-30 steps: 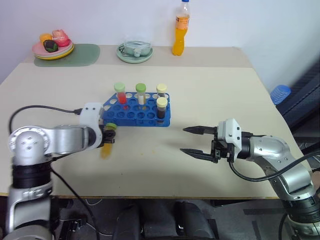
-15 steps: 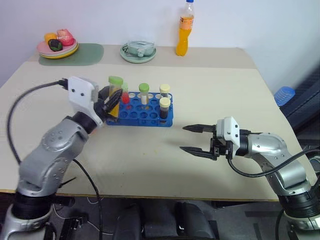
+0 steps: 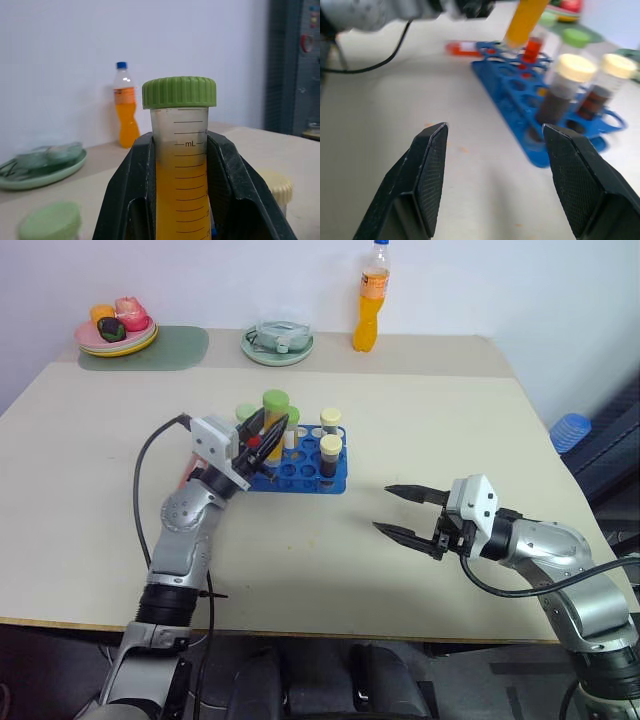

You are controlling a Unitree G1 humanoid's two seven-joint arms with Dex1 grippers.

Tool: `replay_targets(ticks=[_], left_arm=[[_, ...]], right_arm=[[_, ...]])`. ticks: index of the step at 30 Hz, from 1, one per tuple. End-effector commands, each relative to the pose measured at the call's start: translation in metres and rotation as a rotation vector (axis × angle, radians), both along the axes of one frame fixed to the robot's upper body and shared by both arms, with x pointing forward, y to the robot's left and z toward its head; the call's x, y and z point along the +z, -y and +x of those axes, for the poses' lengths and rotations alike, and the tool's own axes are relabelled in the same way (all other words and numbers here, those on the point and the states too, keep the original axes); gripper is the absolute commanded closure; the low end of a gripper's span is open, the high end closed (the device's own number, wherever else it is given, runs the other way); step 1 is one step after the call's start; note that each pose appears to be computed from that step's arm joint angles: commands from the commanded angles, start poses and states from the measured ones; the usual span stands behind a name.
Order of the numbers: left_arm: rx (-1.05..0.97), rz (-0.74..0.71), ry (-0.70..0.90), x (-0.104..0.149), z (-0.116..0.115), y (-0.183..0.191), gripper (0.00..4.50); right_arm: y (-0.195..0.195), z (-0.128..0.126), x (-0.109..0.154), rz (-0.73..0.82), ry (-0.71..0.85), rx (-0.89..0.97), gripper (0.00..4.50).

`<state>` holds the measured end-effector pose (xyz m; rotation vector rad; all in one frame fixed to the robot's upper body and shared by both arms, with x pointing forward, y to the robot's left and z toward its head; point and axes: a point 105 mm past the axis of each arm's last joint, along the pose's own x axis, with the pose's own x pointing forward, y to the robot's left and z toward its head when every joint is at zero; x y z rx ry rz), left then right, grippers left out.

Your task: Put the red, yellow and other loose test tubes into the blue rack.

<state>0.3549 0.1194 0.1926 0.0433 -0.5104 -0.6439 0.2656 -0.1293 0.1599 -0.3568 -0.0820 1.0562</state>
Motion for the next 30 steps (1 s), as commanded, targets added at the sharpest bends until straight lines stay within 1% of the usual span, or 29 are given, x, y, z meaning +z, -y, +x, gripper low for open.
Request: replay_targets(ticks=[1, 7, 10, 16, 22, 26, 28, 29, 30], left_arm=[[-0.031, 0.013, 0.074, 0.004, 0.001, 0.006, 3.75], [-0.046, 0.029, 0.058, -0.015, 0.011, 0.014, 3.75], [-0.058, 0.025, 0.050, -0.022, 0.013, 0.019, 3.75], [-0.090, 0.033, 0.044, -0.031, 0.009, 0.030, 3.75], [-0.091, 0.054, 0.043, -0.037, 0.009, 0.032, 3.75], [-0.152, -0.016, -0.014, -0.035, 0.009, 0.028, 3.75], [-0.166, -0.027, -0.024, -0.034, 0.007, 0.027, 2.72], [-0.158, -0.030, -0.029, -0.034, 0.007, 0.026, 2.37], [-0.150, -0.032, -0.034, -0.034, 0.007, 0.025, 1.84]], right_arm=[[-0.001, -0.004, 0.011, 0.018, 0.050, -0.021, 1.41], [0.000, -0.007, 0.013, 0.024, 0.052, -0.045, 1.41], [0.002, -0.009, 0.013, 0.014, 0.053, -0.054, 1.41], [0.005, -0.010, 0.014, 0.007, 0.050, -0.065, 1.41], [0.004, -0.011, 0.014, 0.008, 0.048, -0.064, 1.41], [0.003, -0.011, 0.014, 0.010, 0.048, -0.063, 1.41], [0.003, -0.011, 0.014, 0.012, 0.048, -0.063, 1.41], [0.003, -0.010, 0.013, 0.013, 0.047, -0.064, 1.41], [0.004, -0.010, 0.013, 0.013, 0.046, -0.064, 1.41]])
